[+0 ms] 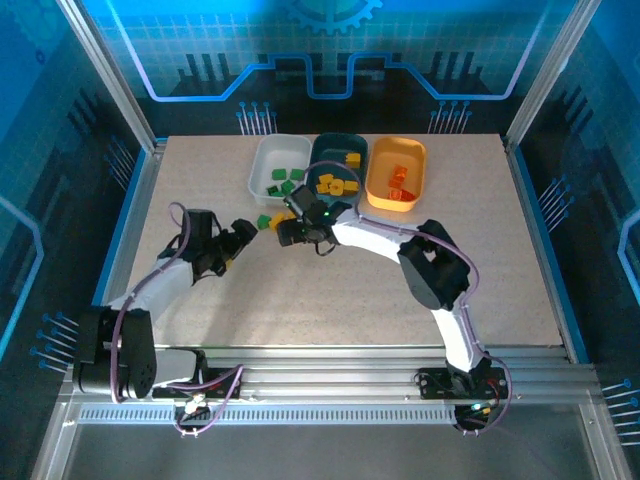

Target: Sort the legos into containers by color

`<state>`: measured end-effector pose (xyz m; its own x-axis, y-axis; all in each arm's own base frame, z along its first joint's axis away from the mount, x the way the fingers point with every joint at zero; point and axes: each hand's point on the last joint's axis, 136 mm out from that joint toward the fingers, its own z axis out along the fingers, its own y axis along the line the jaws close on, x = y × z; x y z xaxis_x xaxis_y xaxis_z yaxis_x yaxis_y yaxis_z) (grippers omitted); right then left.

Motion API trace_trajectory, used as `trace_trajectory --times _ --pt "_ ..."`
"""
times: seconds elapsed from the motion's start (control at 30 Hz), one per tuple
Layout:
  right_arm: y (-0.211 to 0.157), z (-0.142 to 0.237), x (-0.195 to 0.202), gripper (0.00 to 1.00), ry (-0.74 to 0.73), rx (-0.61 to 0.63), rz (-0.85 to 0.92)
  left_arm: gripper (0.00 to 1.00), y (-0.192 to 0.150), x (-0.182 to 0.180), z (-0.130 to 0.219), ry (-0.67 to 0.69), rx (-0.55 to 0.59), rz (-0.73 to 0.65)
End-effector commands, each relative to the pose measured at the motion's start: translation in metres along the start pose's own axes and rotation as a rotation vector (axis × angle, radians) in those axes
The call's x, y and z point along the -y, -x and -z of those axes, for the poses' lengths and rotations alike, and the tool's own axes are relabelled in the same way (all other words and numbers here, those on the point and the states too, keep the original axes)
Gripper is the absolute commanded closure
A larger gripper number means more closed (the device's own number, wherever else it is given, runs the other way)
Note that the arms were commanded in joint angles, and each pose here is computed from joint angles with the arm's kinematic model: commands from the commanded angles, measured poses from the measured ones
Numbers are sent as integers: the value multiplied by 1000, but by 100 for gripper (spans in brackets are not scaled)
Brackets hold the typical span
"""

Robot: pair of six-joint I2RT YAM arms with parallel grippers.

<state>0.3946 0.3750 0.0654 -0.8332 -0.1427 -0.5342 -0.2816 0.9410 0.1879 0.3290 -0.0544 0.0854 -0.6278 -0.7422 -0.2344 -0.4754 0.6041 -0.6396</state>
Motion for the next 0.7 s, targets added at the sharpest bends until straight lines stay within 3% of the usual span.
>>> trace_trajectory --times 0.0,0.1,0.27,0.43,0.67 --pt "6 -12 5 8 -57 -1 -114 1 -7 -23 6 66 0 32" --pt "5 -24 -1 1 -60 -19 -133 1 -8 -26 7 66 1 33" --pt "1 -44 1 0 -138 -33 -121 1 -8 -25 8 62 -3 29" --pt "2 -52 13 6 -238 4 -135 1 -5 -23 8 57 -1 28" --pt "-2 -68 13 14 -262 9 -129 1 -5 -25 6 58 -6 30"
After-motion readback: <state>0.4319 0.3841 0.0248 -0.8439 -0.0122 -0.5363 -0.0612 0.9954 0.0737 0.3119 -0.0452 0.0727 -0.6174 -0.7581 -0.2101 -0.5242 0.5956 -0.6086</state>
